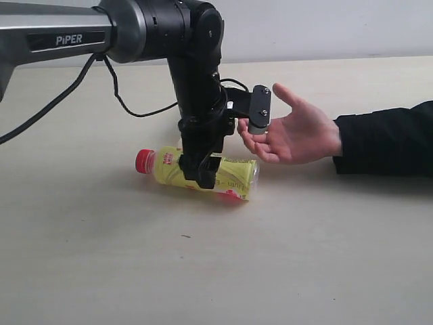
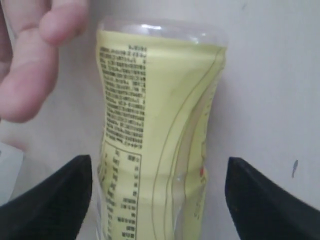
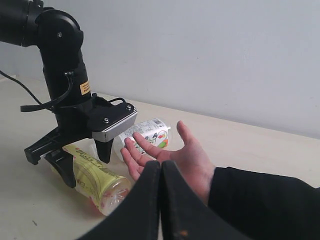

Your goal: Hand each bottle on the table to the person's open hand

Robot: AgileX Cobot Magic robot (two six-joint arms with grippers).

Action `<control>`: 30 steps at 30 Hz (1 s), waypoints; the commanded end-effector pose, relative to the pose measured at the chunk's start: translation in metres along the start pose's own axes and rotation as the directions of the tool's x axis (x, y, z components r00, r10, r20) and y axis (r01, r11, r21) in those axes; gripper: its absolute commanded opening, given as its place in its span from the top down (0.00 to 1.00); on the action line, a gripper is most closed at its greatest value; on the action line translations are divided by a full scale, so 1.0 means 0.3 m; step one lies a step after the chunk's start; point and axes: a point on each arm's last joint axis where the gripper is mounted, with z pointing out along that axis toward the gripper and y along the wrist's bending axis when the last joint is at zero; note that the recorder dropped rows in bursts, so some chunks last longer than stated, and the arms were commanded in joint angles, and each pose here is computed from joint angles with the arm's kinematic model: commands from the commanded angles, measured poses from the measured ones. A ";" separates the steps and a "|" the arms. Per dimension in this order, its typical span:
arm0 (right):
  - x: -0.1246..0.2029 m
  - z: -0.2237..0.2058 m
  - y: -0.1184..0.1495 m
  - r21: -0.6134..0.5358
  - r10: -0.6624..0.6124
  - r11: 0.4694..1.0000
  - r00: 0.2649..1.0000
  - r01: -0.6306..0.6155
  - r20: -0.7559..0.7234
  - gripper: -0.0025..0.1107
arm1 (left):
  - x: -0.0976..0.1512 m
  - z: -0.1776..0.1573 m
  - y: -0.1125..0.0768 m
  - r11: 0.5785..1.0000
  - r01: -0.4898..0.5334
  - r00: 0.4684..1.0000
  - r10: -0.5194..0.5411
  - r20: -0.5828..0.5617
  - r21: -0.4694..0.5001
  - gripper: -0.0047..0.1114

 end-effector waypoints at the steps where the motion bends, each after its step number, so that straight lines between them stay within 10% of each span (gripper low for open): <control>1: 0.000 -0.001 0.000 0.002 0.000 1.000 1.000 0.000 0.012 0.98 | -0.009 0.026 0.000 1.000 0.001 1.000 -0.001 0.002 0.008 0.35; 17: 0.000 -0.001 0.000 0.002 0.000 1.000 1.000 0.000 0.012 0.98 | -0.002 0.103 0.002 0.999 0.006 1.000 -0.005 -0.020 0.048 0.37; 30: 0.000 -0.001 0.000 0.002 0.000 1.000 1.000 0.000 0.012 0.98 | -0.029 0.095 -0.041 0.993 -0.015 0.999 0.021 -0.049 0.119 0.96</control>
